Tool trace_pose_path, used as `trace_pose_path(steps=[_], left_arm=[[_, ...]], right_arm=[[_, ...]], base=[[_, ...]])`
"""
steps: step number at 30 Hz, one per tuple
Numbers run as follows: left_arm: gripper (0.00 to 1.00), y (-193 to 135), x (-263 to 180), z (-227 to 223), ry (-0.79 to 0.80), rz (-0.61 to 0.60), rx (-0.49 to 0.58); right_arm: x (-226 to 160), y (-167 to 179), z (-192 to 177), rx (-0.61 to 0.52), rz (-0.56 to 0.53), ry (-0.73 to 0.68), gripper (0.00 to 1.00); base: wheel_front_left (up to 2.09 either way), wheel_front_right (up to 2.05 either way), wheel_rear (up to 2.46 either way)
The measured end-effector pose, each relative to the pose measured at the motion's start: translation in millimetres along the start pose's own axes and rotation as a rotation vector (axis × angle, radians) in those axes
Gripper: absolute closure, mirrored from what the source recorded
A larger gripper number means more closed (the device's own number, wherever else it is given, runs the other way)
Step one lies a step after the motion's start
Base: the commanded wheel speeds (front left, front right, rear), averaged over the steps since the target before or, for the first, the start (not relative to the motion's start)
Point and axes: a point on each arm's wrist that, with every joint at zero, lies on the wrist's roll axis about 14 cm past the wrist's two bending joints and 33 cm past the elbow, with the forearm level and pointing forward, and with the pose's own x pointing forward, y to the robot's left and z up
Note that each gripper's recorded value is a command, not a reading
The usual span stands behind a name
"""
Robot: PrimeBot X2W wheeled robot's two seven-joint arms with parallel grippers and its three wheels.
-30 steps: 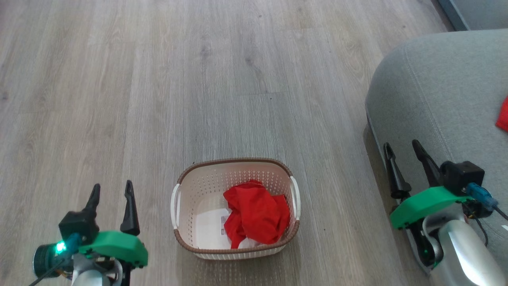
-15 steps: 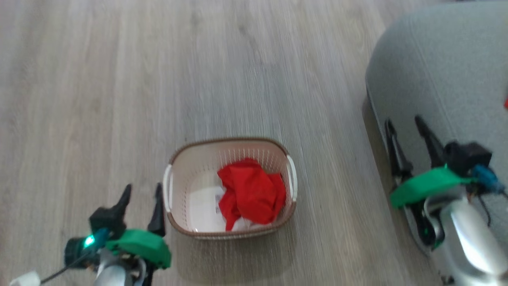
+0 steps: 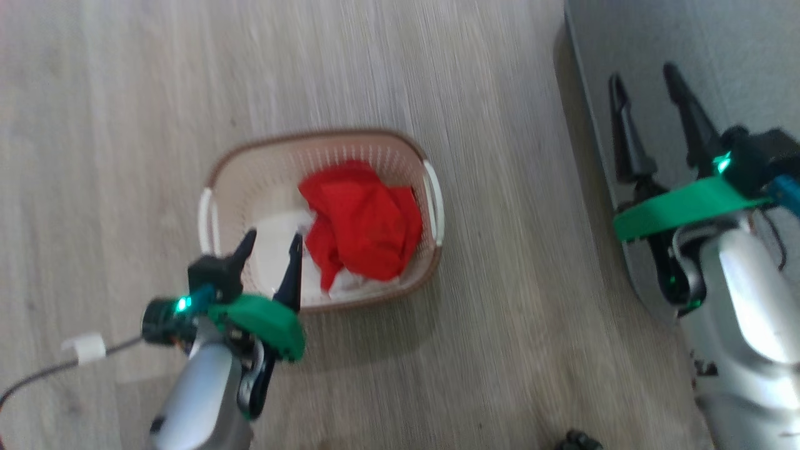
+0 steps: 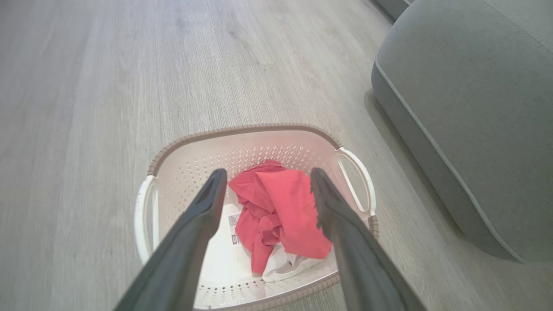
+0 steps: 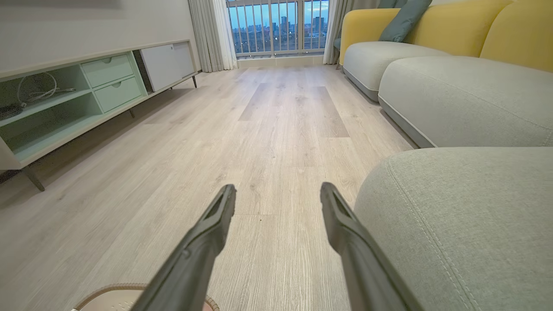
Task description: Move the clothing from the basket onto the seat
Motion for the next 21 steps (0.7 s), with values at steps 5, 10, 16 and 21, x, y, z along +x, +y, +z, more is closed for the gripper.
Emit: trace_pose_path(steps=[5, 10, 16, 21], left_arm=[[0.00, -7.6, 36.3, -25.7, 0.077, -0.044, -0.007], [0.00, -15.8, 56.2, -69.3, 0.204, -0.092, 0.021], [0.00, -25.3, 82.9, -94.6, 0.273, -0.146, 0.048], [0.00, -25.3, 99.8, -115.9, 0.332, -0.163, 0.080]], right_arm=[[19.5, -7.7, -16.6, -0.015, -0.006, 0.018, 0.00], [31.4, -14.4, -35.7, -0.035, -0.010, 0.050, 0.00], [35.2, -22.8, -60.9, -0.045, -0.025, 0.097, 0.00], [42.3, -23.8, -73.6, -0.042, -0.029, 0.107, 0.00]], base=[[0.00, 0.00, 0.00], [0.00, 0.00, 0.00], [0.00, 0.00, 0.00], [0.00, 0.00, 0.00]])
